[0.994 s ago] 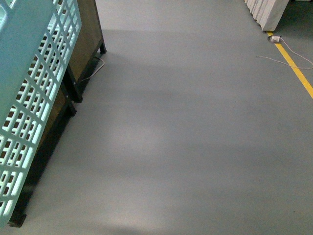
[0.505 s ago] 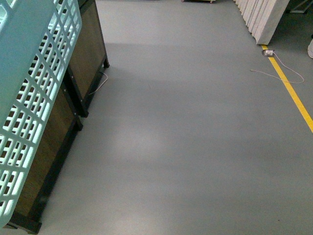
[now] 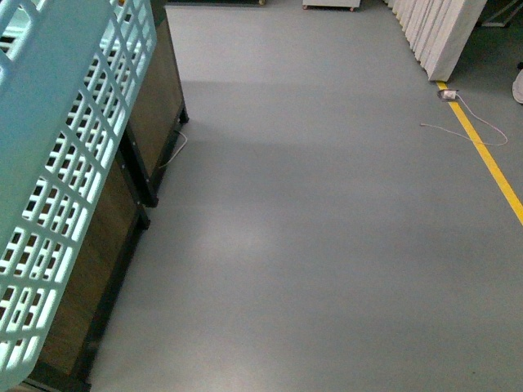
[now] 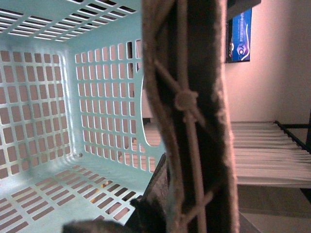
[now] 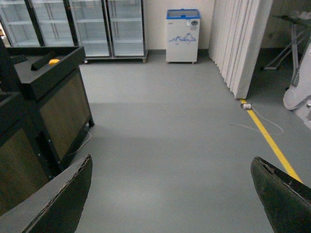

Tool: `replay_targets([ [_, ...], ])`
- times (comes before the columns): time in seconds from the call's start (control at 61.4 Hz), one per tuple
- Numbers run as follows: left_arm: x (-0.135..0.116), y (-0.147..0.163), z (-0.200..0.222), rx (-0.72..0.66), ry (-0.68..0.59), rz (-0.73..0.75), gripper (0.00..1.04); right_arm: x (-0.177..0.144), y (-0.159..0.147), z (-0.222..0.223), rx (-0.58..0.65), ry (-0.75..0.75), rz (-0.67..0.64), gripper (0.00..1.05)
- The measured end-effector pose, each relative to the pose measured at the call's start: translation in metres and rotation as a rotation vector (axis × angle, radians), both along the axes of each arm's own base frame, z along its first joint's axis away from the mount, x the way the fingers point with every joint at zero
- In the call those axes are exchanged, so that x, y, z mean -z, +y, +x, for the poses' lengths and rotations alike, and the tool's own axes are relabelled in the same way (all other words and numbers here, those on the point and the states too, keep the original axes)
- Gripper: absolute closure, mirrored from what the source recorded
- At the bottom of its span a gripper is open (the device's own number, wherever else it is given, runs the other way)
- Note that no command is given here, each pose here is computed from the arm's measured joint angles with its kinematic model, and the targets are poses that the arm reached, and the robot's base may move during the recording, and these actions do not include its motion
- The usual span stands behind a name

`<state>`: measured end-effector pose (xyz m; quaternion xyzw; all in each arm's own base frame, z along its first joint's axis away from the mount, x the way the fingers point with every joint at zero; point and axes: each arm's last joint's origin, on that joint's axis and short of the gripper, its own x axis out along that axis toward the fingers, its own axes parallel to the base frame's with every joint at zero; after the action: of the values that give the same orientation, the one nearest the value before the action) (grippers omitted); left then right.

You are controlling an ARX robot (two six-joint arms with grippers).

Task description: Pick lemon and mango into basket

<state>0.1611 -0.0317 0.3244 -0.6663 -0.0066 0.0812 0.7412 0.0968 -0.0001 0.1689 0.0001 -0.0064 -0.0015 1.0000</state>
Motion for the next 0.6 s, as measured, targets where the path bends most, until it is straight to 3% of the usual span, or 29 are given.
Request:
replay_targets([
  [0.603,-0.0001,0.0001,-0.0001,0.0,0.001,0.01,1.0,0.0,0.0001,0.0,-0.003,0.0,0.0,0.09],
])
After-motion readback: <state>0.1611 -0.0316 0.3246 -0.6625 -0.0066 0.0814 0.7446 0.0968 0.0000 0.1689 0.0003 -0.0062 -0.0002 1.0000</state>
